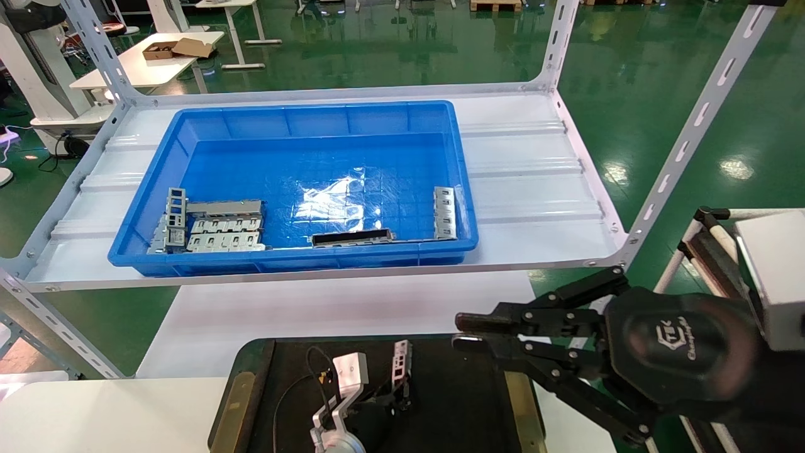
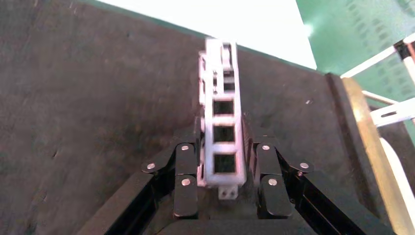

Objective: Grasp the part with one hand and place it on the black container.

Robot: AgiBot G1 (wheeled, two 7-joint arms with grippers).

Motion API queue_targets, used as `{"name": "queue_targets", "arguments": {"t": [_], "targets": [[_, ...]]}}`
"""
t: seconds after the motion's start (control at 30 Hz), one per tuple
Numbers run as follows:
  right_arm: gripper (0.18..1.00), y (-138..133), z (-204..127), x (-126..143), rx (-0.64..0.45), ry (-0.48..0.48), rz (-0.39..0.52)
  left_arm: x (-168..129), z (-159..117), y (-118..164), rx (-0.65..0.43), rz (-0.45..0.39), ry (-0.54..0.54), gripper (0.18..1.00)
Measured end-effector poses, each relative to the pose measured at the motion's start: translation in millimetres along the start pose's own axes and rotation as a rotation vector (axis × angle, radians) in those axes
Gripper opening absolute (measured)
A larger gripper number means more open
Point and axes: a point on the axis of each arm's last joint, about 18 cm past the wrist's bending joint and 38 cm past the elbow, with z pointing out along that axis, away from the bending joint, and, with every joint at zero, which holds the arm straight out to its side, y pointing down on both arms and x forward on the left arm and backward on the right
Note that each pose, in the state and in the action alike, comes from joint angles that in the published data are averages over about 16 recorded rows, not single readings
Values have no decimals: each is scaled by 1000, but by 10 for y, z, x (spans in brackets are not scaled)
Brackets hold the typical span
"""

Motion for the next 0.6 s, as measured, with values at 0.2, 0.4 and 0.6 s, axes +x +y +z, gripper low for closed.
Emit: {"name": "queue_targets", "arguments": {"t": [0.2,0.4,0.6], "targets": [[269,0,0,0,0,0,0,37,-33,-34,0,3,13,405],[352,0,0,0,0,0,0,42,-89,-91,16,27,42,495],[471,0,0,0,0,0,0,-14,-194,-178,39,86,88,613]]}}
